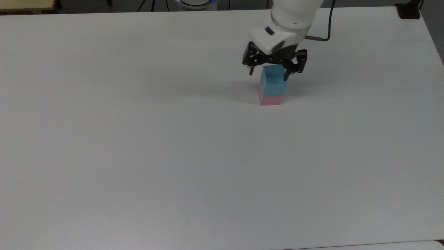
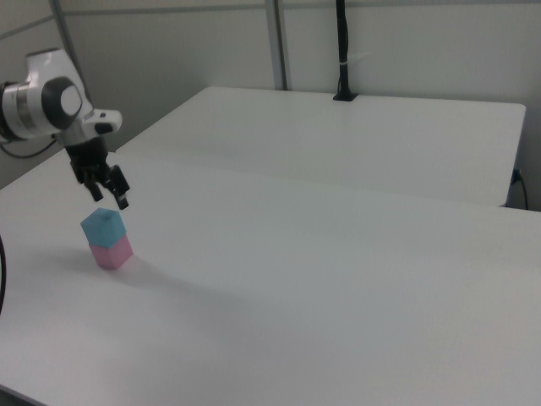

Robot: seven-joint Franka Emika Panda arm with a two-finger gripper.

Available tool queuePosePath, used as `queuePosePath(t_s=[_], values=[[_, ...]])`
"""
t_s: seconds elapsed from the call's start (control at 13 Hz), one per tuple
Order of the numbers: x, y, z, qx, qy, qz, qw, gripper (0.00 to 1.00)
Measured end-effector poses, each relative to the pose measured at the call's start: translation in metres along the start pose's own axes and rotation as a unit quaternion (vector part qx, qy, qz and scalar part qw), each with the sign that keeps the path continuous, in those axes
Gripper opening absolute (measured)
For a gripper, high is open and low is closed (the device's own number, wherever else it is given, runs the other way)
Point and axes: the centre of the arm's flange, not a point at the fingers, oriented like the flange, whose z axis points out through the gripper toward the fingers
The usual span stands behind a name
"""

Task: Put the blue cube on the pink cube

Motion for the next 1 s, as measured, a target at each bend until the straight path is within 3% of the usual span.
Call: queuePosePath(t_s=[0.31, 0.62, 0.85, 1.0], values=[[0.021, 0.105, -0.082, -0.025, 0.007, 0.084, 0.9961, 1.00], [0.019, 0.200, -0.119, -0.049, -0.001, 0.106, 0.9932, 1.00], [0.016, 0.279, -0.143, -0.010, 0.004, 0.077, 0.9970, 1.00], [0.013, 0.311, -0.148, -0.002, 0.006, 0.040, 0.9992, 1.00]])
